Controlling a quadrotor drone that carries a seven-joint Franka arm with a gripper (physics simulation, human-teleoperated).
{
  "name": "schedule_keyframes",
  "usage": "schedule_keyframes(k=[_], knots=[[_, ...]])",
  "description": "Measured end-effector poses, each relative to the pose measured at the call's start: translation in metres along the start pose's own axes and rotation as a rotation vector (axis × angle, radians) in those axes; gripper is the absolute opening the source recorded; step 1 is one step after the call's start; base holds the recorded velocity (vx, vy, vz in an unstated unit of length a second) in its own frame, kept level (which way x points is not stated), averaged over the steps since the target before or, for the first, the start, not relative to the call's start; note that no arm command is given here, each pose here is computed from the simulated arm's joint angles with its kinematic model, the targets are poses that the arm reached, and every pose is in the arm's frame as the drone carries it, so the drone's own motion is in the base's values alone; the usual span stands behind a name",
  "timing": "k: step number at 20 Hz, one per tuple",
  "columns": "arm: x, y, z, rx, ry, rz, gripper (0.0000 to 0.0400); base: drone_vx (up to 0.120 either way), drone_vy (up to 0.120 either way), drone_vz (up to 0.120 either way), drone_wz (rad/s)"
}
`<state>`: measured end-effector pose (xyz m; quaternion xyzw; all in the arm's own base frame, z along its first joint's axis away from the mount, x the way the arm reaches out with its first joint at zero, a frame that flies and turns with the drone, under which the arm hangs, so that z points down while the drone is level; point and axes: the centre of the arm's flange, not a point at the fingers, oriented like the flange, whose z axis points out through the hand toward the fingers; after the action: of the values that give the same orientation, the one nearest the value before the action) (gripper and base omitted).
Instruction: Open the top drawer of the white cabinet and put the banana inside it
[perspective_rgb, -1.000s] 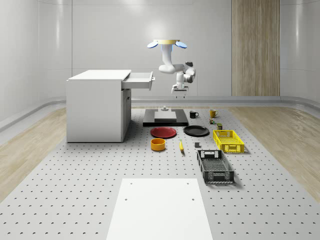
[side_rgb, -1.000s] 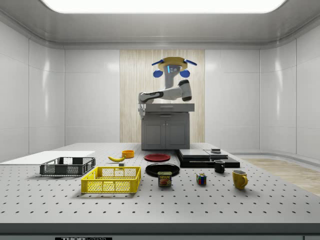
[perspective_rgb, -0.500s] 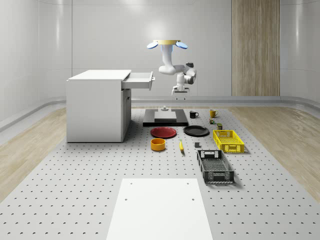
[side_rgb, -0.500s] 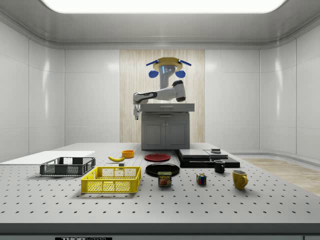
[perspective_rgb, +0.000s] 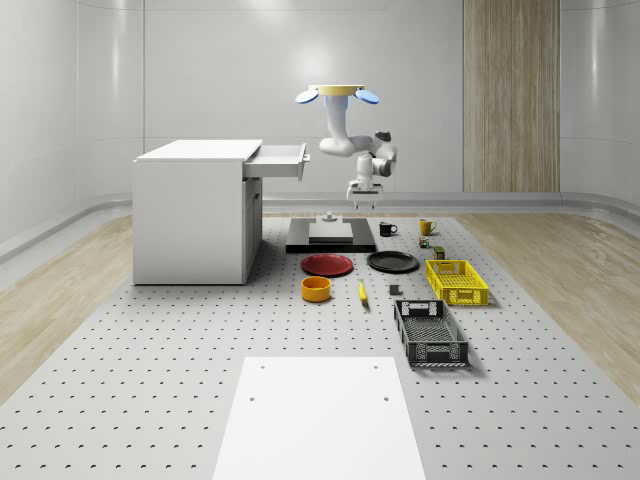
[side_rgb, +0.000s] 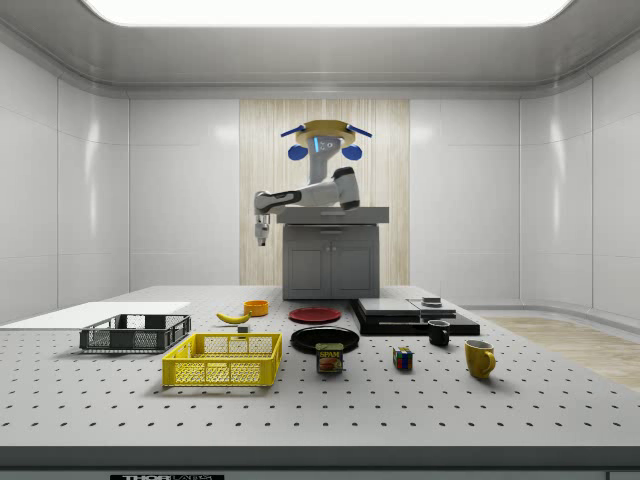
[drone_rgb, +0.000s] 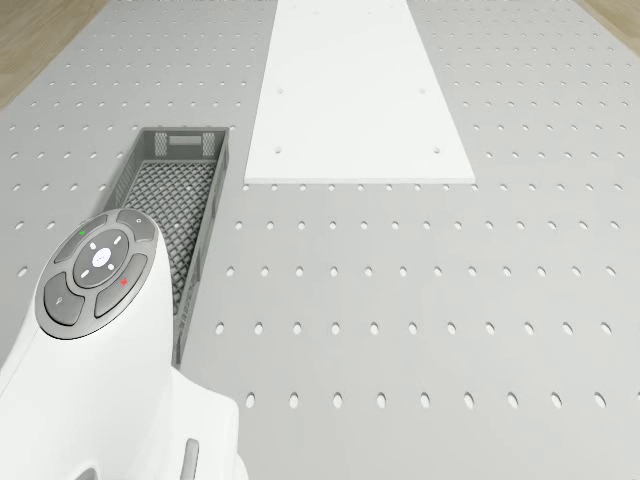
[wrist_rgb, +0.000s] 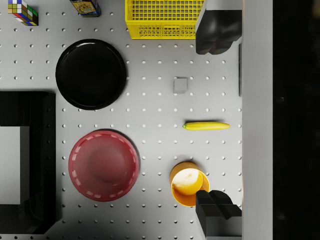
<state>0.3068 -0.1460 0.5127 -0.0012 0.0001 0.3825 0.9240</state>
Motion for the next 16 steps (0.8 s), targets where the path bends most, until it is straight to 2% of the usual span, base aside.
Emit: schedule_keyframes(k=[2,7,13,16], knots=[[0.0000,0.0000,0.0000,0.000,0.000,0.000,0.0400,0.100,0.000,-0.040,0.000],[0.0000,0.0000,0.0000,0.000,0.000,0.000,0.0400,0.000,0.008,-0.120,0.000],[0.0000,0.0000,0.0000,0.000,0.000,0.000,0.0400,0.000,0.120,-0.120,0.000],[0.0000,0.0000,0.0000,0.000,0.000,0.000,0.0400,0.000,0.000,-0.120,0.000]])
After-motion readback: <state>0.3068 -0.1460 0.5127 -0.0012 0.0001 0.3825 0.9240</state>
